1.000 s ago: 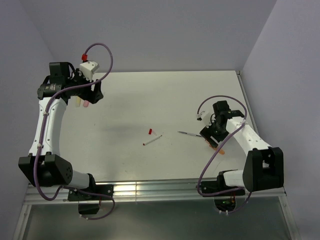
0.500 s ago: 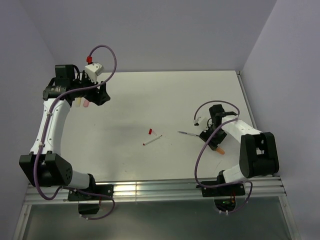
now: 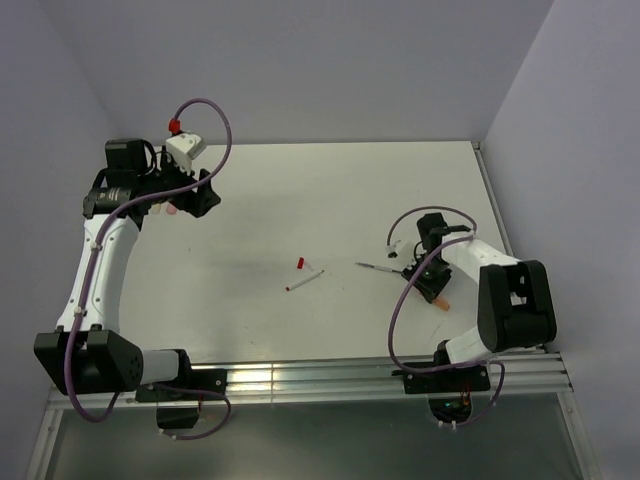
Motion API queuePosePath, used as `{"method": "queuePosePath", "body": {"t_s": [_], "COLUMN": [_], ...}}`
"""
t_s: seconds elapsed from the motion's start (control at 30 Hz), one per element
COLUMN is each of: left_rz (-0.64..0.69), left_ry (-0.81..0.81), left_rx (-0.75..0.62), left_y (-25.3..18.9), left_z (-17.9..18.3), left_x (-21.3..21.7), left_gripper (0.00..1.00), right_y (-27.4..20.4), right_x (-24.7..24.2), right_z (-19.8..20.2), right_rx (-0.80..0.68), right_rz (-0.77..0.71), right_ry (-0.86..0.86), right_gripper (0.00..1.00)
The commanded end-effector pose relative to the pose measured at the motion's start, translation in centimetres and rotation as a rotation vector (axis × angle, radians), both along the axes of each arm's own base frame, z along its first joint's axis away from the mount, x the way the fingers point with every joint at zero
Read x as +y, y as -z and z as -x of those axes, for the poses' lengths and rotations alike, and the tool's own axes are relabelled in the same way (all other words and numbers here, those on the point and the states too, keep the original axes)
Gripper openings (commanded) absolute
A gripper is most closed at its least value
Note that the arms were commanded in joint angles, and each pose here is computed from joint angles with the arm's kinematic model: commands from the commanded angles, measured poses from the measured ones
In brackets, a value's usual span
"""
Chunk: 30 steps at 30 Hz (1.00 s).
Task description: Insert the pens into the pen caps
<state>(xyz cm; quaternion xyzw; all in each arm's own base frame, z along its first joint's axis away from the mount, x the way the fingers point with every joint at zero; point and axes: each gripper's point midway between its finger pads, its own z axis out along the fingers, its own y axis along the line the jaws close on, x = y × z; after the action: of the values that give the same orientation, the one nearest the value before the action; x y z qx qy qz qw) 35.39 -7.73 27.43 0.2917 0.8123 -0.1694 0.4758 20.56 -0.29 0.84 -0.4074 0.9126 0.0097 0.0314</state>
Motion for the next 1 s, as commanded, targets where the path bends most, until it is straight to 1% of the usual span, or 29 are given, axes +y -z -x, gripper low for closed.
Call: {"method": "queuePosePath", "body": {"t_s": [0.0, 0.07, 0.1, 0.13, 0.17, 0.2, 0.23, 0.27, 0.3, 0.33, 0.37, 0.4, 0.43, 0.47, 0.5, 0.53, 0.57, 0.6, 0.63, 0.67, 0.7, 0.73, 0.77, 0.8, 0.83, 0.87, 0.9, 0.93, 0.97], "left_rz": [0.012, 0.013, 0.01, 0.007, 0.004, 0.009, -0.007, -0.006, -0.005, 0.013, 0.016, 0.021, 0.01, 0.006, -0.01, -0.088, -0.131, -0.165, -0.243, -0.293, -0.334, -0.409, -0.487, -0.511, -0.567, -0.598, -0.62, -0.643, -0.636], "left_ry": [-0.003, -0.001, 0.001, 0.003, 0.014, 0.052, 0.092, 0.122, 0.153, 0.217, 0.233, 0.254, 0.271, 0.316, 0.364, 0.412, 0.449, 0.513, 0.567, 0.636, 0.687, 0.774, 0.803, 0.917, 0.986, 1.034, 1.107, 1.159, 1.2], "left_rx": [-0.109, -0.141, -0.152, -0.189, -0.21, -0.235, -0.275, -0.312, -0.334, -0.362, -0.399, -0.413, -0.43, -0.422, -0.42, -0.463, -0.466, -0.465, -0.498, -0.515, -0.536, -0.565, -0.58, -0.631, -0.695, -0.74, -0.798, -0.858, -0.887], "left_y": [-3.0, -4.2, -4.6, -5.6, -6.1, -6.6, -7.1, -7.6, -7.8, -7.9, -8.5, -8.6, -8.7, -8.4, -7.9, -7.3, -6.4, -5.3, -3.8, -2.8, -2.0, 0.1, 1.4, 2.3, 3.7, 4.4, 4.9, 5.7, 6.0], "left_z": [-0.6, -0.5, -0.5, -0.4, -0.3, 0.1, 0.8, 0.9, 1.2, 2.1, 2.0, 2.3, 2.3, 2.9, 3.4, 3.3, 3.7, 4.5, 4.9, 6.0, 7.2, 8.1, 8.5, 10.6, 11.4, 12.1, 13.8, 14.3, 15.2], "left_x": [-0.1, -0.2, -0.2, -0.2, -0.3, -0.8, -1.1, -1.5, -1.8, -2.8, -3.0, -3.5, -3.6, -4.7, -5.7, -6.0, -6.4, -8.0, -8.4, -10.1, -10.9, -11.6, -11.9, -14.4, -15.3, -16.4, -18.2, -19.4, -20.4], "left_gripper": [0.79, 0.81, 0.82, 0.84, 0.9, 0.92, 0.94, 0.98, 0.98, 0.99, 1.0, 0.99, 0.99, 0.99, 1.0, 0.99, 0.96, 0.94, 0.93, 0.91, 0.9, 0.89, 0.88, 0.88, 0.87, 0.86, 0.85, 0.84, 0.82], "right_y": [-2.7, -5.6, -7.7, -9.1, -11.4, -12.8, -14.8, -15.6, -16.1, -17.8, -18.5, -18.8, -20.1, -20.6, -20.9, -20.9, -20.4, -19.9, -19.5, -18.3, -17.7, -17.3, -16.4, -15.8, -15.5, -14.8, -14.5, -14.3, -14.0], "right_x": [0.0, 0.2, 0.8, 1.2, 2.0, 3.3, 4.3, 5.1, 6.0, 8.0, 9.2, 10.7, 11.8, 13.4, 14.0, 14.5, 15.7, 16.3, 16.8, 17.6, 18.7, 19.3, 19.7, 20.2, 20.5, 20.7, 21.0, 21.3, 21.5], "right_z": [0.0, 0.1, -0.1, -0.2, -1.0, -0.2, -1.0, -1.0, -1.2, -1.8, -2.0, -2.3, -2.8, -3.3, -3.8, -4.3, -4.8, -4.9, -5.0, -5.1, -4.6, -4.5, -4.4, -4.1, -4.0, -4.1, -3.8, -3.7, -3.6], "right_rx": [-0.043, -0.077, -0.143, -0.171, -0.225, -0.226, -0.268, -0.269, -0.254, -0.261, -0.243, -0.189, -0.19, -0.15, -0.12, -0.099, -0.03, 0.008, 0.041, 0.112, 0.157, 0.188, 0.229, 0.242, 0.253, 0.279, 0.301, 0.314, 0.324], "right_rz": [-0.012, -0.031, -0.069, -0.098, -0.141, -0.216, -0.266, -0.31, -0.362, -0.467, -0.525, -0.594, -0.652, -0.736, -0.772, -0.795, -0.835, -0.843, -0.844, -0.838, -0.828, -0.823, -0.805, -0.775, -0.764, -0.75, -0.746, -0.74, -0.732], "right_ry": [-0.022, -0.039, -0.055, -0.056, -0.062, -0.042, -0.031, -0.014, 0.044, 0.056, 0.074, 0.127, 0.133, 0.136, 0.186, 0.204, 0.238, 0.25, 0.258, 0.291, 0.283, 0.281, 0.291, 0.28, 0.278, 0.292, 0.295, 0.291, 0.293], "right_gripper": [0.08, 0.01, 0.0, 0.0, 0.0, 0.0, 0.0, 0.0, 0.0, 0.0, 0.0, 0.0, 0.0, 0.0, 0.0, 0.0, 0.0, 0.0, 0.0, 0.0, 0.0, 0.0, 0.0, 0.0, 0.0, 0.0, 0.0, 0.0, 0.0]}}
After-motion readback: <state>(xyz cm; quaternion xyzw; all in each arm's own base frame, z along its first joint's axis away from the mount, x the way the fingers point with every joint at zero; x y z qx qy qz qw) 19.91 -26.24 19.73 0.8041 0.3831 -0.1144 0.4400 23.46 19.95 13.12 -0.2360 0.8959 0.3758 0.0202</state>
